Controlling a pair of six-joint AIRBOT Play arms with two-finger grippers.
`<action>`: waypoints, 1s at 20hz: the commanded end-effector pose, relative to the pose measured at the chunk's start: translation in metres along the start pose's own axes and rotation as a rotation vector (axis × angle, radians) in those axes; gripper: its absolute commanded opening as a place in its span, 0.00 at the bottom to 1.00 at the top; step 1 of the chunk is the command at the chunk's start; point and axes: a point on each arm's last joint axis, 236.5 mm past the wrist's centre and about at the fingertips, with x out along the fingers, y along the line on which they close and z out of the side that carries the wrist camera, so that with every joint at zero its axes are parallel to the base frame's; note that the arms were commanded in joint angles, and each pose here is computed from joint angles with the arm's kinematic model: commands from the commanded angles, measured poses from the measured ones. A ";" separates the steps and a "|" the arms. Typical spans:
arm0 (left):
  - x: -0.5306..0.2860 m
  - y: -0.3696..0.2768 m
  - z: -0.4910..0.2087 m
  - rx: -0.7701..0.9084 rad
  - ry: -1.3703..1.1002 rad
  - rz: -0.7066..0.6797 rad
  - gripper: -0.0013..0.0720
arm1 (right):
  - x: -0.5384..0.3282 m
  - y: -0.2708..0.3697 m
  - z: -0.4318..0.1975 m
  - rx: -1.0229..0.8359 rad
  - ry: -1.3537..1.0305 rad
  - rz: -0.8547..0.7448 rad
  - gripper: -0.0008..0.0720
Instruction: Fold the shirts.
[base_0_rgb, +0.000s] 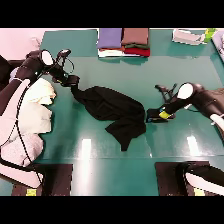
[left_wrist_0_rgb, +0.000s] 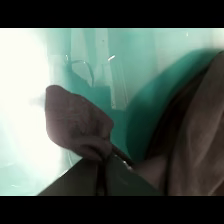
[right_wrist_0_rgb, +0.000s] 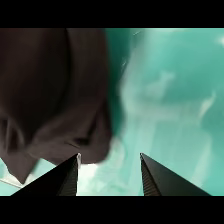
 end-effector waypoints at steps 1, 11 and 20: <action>-0.001 0.001 0.000 0.002 0.002 0.003 0.06 | 0.038 0.019 -0.010 -0.024 0.046 0.026 0.61; -0.148 0.010 0.054 0.099 -0.367 0.160 0.06 | -0.130 0.002 0.073 -0.150 -0.390 -0.202 0.04; -0.489 -0.053 0.002 0.172 -1.162 0.152 0.06 | -0.435 0.011 0.015 -0.093 -1.161 -0.196 0.03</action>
